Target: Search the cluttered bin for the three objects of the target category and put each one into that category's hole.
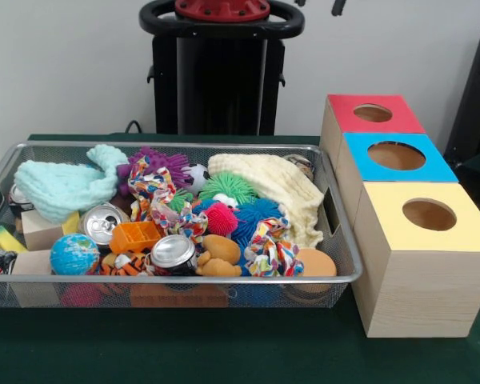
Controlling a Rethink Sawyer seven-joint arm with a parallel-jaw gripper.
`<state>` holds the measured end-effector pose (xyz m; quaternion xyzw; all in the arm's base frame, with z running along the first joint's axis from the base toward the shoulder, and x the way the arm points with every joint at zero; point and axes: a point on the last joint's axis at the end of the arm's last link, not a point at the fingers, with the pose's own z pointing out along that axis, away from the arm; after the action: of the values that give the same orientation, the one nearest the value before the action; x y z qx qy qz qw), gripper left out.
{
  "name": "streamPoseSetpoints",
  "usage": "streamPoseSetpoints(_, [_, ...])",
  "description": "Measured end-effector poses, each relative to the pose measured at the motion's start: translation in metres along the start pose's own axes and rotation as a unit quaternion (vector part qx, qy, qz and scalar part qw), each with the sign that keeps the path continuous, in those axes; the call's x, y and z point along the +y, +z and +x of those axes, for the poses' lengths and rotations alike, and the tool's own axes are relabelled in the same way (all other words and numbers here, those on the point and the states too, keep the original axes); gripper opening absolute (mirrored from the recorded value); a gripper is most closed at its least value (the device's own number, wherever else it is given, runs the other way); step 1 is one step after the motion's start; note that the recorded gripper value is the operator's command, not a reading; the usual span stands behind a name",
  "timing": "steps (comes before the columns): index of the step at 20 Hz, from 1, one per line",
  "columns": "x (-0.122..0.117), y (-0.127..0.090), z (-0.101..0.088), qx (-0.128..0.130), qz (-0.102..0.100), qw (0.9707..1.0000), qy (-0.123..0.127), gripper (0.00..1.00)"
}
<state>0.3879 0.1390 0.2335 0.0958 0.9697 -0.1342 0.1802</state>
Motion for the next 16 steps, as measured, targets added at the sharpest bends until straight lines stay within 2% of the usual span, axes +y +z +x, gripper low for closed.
streamPoseSetpoints(1, [-0.003, 0.005, 0.004, -0.027, 0.018, 0.9994, 0.007, 1.00])
streamPoseSetpoints(3, [-0.007, 0.011, 0.005, -0.062, 0.038, 0.9972, 0.017, 1.00])
streamPoseSetpoints(5, [-0.018, 0.020, 0.003, -0.124, 0.067, 0.9895, 0.031, 1.00])
streamPoseSetpoints(8, [-0.031, 0.025, -0.002, -0.167, 0.086, 0.9814, 0.040, 1.00])
streamPoseSetpoints(9, [-0.043, 0.028, -0.006, -0.189, 0.096, 0.9764, 0.044, 1.00])
streamPoseSetpoints(10, [-0.052, 0.030, -0.008, -0.194, 0.101, 0.9743, 0.053, 1.00])
streamPoseSetpoints(12, [-0.065, 0.031, -0.010, -0.187, 0.107, 0.9739, 0.073, 1.00])
streamPoseSetpoints(13, [-0.085, 0.035, -0.011, -0.152, 0.110, 0.9755, 0.116, 1.00])
streamPoseSetpoints(14, [-0.090, 0.038, -0.010, -0.133, 0.109, 0.9761, 0.133, 1.00])
streamPoseSetpoints(15, [-0.096, 0.041, -0.008, -0.101, 0.105, 0.9766, 0.158, 1.00])
streamPoseSetpoints(16, [-0.103, 0.045, -0.006, -0.069, 0.101, 0.9754, 0.183, 1.00])
